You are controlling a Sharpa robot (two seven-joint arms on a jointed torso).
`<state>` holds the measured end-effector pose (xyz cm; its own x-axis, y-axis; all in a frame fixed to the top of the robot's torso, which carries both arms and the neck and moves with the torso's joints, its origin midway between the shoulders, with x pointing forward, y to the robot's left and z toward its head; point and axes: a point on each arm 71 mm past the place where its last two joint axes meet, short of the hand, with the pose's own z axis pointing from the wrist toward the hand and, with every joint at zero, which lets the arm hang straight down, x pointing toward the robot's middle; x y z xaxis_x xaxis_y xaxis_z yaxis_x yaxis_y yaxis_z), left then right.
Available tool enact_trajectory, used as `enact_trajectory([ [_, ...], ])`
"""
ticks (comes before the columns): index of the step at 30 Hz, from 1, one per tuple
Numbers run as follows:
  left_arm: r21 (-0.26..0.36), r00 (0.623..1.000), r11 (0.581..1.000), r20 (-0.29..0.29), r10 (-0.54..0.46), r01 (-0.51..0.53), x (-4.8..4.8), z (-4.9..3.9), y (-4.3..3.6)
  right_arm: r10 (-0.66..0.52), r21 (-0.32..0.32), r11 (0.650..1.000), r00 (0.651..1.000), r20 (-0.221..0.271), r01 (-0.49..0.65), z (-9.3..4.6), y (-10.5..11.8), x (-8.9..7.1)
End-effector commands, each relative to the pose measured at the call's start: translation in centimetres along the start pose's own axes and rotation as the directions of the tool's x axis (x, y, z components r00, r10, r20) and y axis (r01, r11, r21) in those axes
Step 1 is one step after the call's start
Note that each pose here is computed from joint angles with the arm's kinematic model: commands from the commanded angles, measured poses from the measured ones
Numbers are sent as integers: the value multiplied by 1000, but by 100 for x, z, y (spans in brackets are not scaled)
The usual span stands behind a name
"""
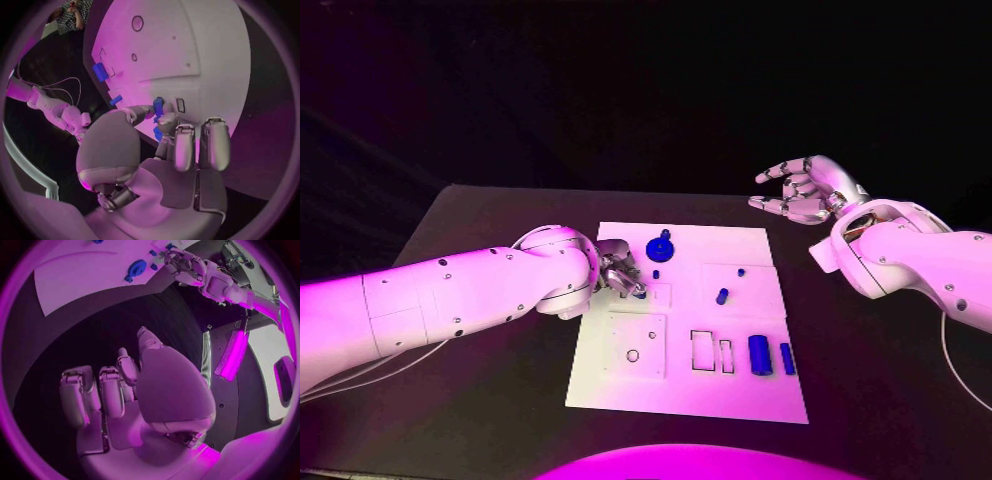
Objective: Assemble the parts on the task board
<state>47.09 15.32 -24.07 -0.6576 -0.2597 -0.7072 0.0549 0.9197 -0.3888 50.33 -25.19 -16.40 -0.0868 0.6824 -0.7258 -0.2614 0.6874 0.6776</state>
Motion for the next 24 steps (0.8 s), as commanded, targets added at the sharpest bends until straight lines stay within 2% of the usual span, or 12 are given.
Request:
enact_trajectory([
  [1,4,999,1000,-23,23,-23,28,-1,-17,-6,-14,1000,1000,-16,6,-1,11,17],
  [10,13,998,1000,-57,14,-13,62,0,-51,-6,-14,1000,1000,-16,6,-1,13,18],
  [24,12,998,1000,-62,1,0,60,33,-67,-5,-15,1000,1000,-14,5,-2,15,19],
])
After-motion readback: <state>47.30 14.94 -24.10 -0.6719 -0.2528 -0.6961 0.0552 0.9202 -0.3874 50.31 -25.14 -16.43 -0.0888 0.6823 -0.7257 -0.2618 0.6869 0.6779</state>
